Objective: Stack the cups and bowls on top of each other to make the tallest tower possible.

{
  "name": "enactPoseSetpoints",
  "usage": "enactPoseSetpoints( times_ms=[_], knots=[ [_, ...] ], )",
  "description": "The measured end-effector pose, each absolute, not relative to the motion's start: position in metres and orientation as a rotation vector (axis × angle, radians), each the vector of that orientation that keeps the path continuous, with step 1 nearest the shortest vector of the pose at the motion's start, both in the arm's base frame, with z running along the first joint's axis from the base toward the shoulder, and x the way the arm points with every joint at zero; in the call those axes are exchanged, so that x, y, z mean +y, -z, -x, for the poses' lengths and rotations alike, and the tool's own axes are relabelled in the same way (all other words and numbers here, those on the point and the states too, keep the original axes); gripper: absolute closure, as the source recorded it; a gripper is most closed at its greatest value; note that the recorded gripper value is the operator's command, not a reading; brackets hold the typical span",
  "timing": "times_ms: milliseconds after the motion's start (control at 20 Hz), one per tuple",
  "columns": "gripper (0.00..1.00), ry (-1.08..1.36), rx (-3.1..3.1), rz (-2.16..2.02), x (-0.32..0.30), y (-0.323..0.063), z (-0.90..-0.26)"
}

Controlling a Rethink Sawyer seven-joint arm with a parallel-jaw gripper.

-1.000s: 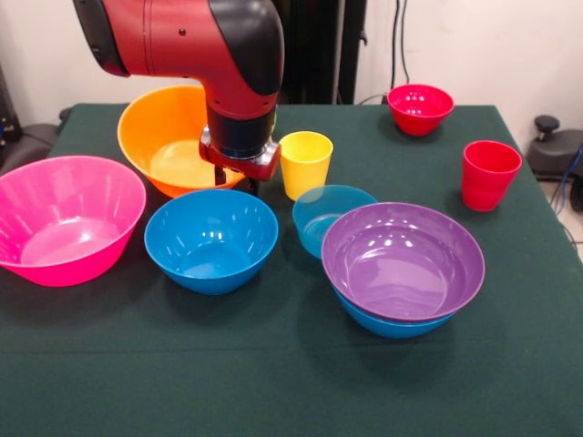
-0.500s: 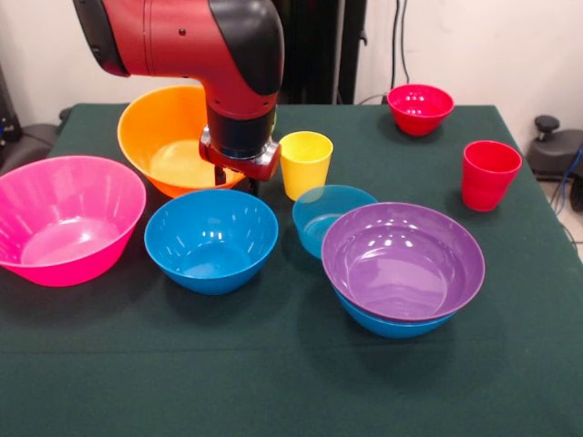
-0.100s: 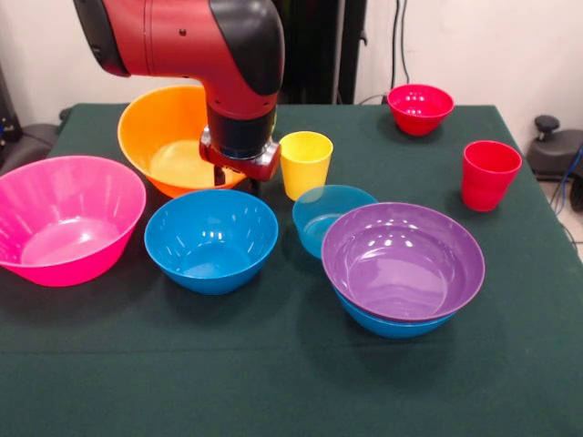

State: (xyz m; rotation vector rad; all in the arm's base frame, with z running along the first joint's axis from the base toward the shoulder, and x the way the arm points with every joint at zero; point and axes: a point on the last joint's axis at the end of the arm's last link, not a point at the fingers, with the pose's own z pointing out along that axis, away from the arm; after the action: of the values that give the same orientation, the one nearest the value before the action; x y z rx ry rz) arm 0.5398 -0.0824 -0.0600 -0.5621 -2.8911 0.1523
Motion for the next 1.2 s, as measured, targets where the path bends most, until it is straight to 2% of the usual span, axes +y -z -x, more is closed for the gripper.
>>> enactPoseSetpoints(
  times_ms=[1200],
  knots=[
    [0.0,-0.159,-2.871,0.561,-0.0829,0.0613,-0.543]
  ],
)
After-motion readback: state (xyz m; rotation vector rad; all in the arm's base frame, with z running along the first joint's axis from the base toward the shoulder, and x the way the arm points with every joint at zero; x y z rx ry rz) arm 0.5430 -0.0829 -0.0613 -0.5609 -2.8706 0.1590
